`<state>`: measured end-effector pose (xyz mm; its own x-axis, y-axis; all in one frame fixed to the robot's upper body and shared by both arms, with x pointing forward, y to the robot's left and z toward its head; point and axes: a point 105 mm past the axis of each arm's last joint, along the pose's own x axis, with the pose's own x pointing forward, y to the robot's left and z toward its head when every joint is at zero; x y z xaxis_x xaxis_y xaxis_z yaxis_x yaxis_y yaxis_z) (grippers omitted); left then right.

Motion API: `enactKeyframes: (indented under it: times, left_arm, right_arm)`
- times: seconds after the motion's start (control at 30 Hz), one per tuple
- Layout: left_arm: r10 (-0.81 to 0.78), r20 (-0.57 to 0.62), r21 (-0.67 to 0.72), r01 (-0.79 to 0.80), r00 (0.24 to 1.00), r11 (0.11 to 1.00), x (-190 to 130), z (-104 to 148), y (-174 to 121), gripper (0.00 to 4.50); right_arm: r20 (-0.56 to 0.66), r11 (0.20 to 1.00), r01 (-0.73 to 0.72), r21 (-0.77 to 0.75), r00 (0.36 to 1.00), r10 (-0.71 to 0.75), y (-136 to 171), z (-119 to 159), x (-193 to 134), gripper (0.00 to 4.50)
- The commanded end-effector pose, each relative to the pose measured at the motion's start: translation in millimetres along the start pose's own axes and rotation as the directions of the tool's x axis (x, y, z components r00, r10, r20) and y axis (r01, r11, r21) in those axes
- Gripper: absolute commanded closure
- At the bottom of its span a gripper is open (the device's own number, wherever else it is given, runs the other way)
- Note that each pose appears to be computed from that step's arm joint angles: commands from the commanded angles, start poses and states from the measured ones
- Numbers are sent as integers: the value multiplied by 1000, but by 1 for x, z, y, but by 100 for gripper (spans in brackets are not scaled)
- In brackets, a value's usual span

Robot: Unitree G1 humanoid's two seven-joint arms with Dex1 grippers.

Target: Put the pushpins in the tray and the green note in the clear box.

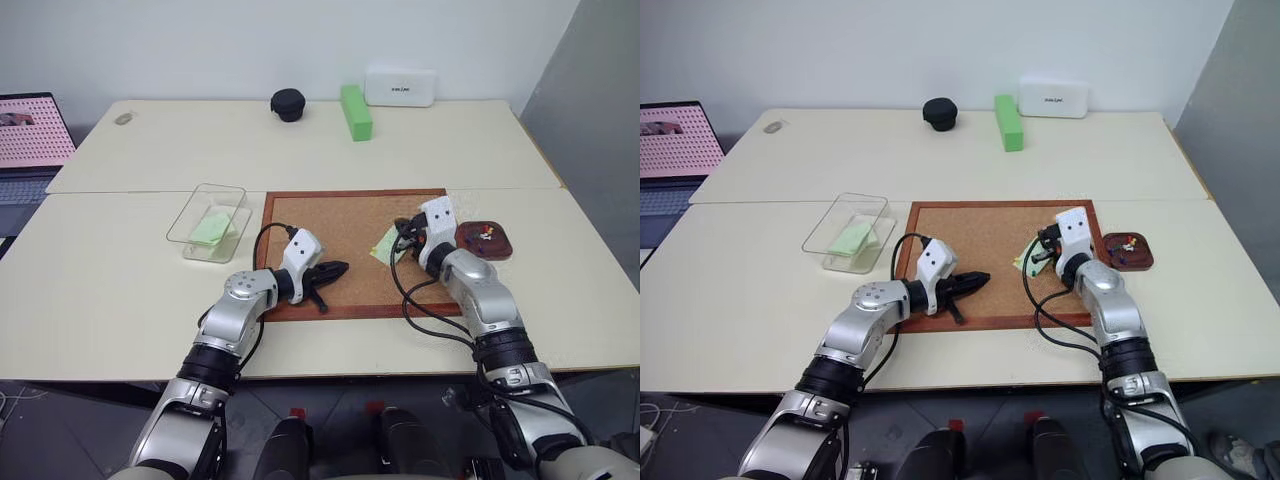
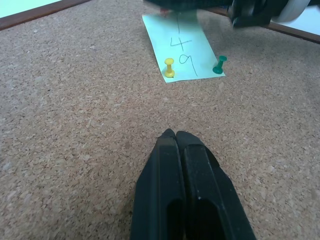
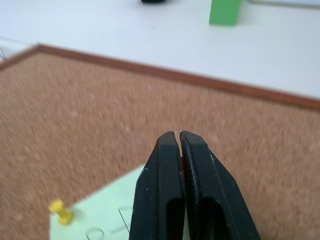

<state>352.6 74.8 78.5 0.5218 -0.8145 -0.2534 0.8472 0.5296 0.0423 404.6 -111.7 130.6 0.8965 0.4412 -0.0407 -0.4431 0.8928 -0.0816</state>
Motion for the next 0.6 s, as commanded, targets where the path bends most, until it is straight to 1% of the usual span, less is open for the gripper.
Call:
enactKeyframes:
  times: [0.03,0.2,0.33,0.47,0.53,0.6]
  left_arm:
    - [-15,-111,-41,11,994,999,0,-28,-7,450]
    - [-16,-119,-42,11,993,999,2,-28,-7,450]
    - [-15,-118,-43,10,993,999,1,-28,-6,450]
    - [-18,-122,-45,12,992,999,0,-28,-6,450]
    - [-19,-123,-45,13,992,999,0,-29,-6,450]
    - [-25,-126,-50,19,992,999,0,-29,-7,450]
  right_arm:
    - [68,1000,7,1,998,-7,-2,21,-6,444]
    - [67,1000,19,3,998,-19,-4,21,-9,444]
    - [70,997,76,-2,995,-75,-14,22,-14,444]
    - [52,951,309,-16,950,-308,-60,18,-32,444]
    - [44,935,355,-14,934,-354,-69,17,-37,444]
    - [16,901,434,-19,901,-433,-88,13,-48,444]
